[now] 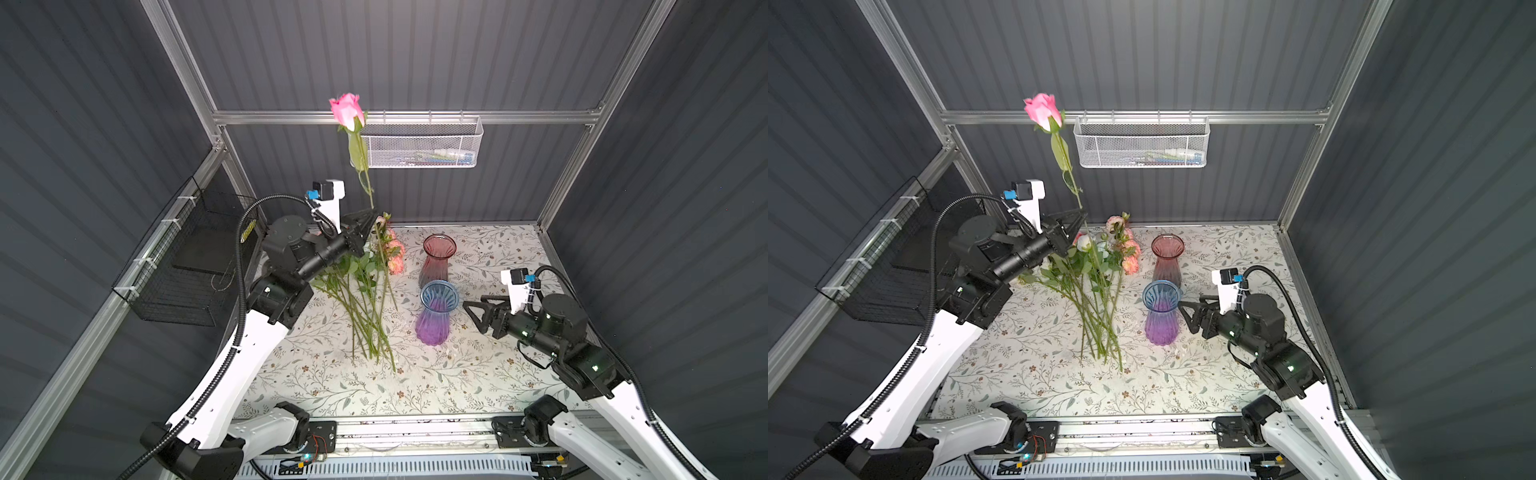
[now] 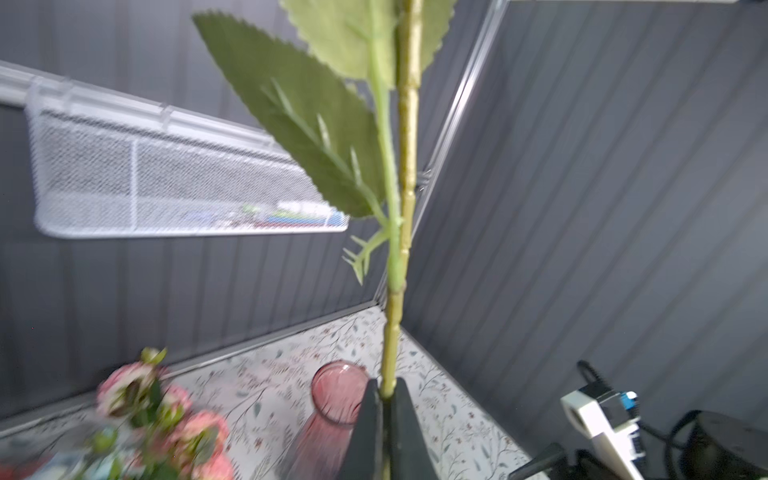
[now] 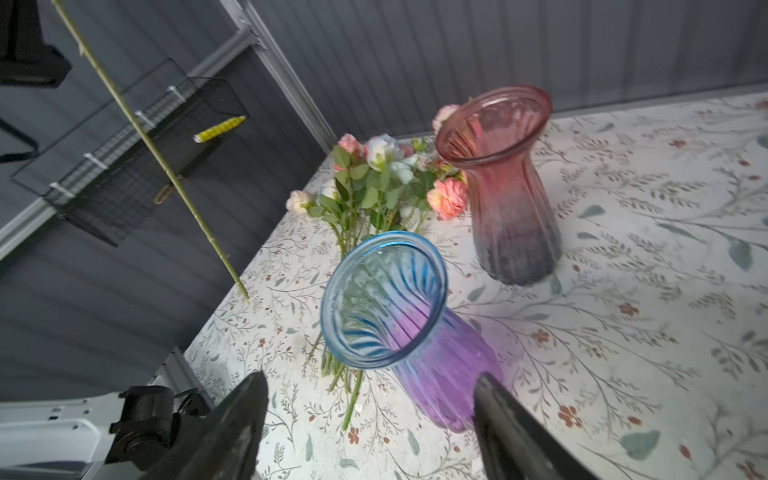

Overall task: Arrange the flowers into the vase
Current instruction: 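Carry the pink rose with the left gripper over the blue-purple vase mouth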

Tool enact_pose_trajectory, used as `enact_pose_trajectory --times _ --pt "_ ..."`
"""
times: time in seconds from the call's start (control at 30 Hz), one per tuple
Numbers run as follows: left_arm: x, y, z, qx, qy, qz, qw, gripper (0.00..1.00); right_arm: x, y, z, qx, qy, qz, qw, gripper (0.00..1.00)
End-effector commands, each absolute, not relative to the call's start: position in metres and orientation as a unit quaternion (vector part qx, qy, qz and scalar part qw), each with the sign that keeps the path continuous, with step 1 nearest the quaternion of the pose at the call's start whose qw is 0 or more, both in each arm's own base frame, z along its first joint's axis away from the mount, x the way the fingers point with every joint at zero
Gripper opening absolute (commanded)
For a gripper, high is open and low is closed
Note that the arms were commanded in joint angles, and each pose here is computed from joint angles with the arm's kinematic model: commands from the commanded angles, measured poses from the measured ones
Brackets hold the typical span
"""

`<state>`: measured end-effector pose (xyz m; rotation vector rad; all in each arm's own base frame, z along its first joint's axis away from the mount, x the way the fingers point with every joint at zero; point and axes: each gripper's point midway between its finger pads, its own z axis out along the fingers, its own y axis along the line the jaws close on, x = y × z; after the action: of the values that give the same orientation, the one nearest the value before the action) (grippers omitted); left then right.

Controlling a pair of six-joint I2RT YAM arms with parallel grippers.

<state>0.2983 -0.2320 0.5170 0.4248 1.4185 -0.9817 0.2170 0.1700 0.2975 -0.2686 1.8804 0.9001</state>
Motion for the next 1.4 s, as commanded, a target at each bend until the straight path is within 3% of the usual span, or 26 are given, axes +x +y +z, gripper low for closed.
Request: enact_pose_trajectory --times 0.0,0.43,0.83,1.37 --pt "0.278 -0.249 0.555 0.231 0.563 -0.486 0.628 0.0 0.214 0.178 0.317 -0.135 0.74 0.399 0.524 0.8" --pt "0.285 -0.356 0.534 0.303 0.547 -0.467 0.626 0.0 0.215 0.15 0.297 -0.083 0.759 0.35 0.543 0.83" --pt "0.307 -0.388 0.486 0.316 0.583 -0.424 0.617 0.0 0.213 0.139 0.286 -0.07 0.769 0.325 0.547 0.84" --pt "0.292 -0.415 0.332 0.367 0.683 -0.343 0.531 0.03 0.221 0.141 0.27 -0.057 0.784 0.32 0.529 0.86"
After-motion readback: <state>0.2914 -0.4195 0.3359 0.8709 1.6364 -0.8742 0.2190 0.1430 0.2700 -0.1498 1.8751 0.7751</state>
